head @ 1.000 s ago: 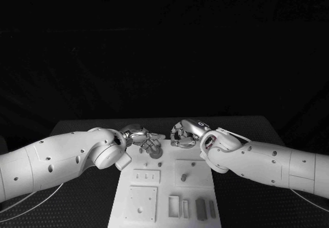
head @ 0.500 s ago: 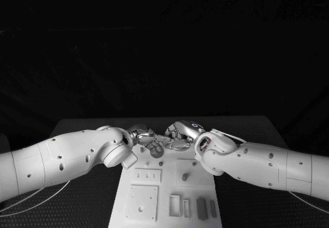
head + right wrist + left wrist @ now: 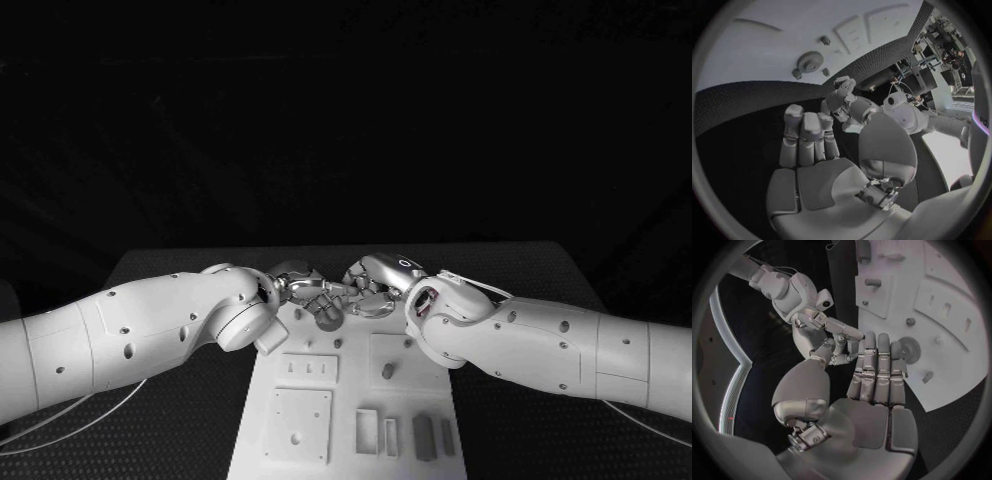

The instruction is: Assemble the parts on the task board

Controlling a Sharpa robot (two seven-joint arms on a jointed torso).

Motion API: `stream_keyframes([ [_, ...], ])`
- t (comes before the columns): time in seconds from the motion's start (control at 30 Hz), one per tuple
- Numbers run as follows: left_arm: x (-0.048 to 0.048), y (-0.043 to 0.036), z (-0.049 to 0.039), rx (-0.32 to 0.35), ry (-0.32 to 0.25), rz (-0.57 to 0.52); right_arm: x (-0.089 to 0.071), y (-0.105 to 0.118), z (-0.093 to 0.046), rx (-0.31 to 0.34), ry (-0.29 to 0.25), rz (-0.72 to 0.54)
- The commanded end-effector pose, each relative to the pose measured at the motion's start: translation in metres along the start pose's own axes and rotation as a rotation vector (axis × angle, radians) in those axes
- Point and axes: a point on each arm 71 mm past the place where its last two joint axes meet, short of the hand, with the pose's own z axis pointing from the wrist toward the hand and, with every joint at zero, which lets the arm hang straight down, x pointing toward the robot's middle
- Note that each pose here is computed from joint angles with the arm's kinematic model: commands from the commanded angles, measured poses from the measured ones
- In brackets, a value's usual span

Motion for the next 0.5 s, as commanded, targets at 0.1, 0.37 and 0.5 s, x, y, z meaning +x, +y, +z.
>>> stream_keyframes([
  [0.1, 0.0021, -0.002, 0.0003, 0.003, 0.013, 0.013, 0.0024, 0.0064, 0.0015, -0.02, 0.016, -0.01],
  [0.37, 0.0047, -0.0038, 0.0012, 0.006, 0.023, 0.015, 0.004, 0.0106, 0.0031, -0.029, 0.022, -0.008],
  [0.5, 0.0046, -0.0038, 0.0016, 0.005, 0.022, 0.016, 0.0047, 0.0126, 0.0036, -0.033, 0.024, -0.007],
])
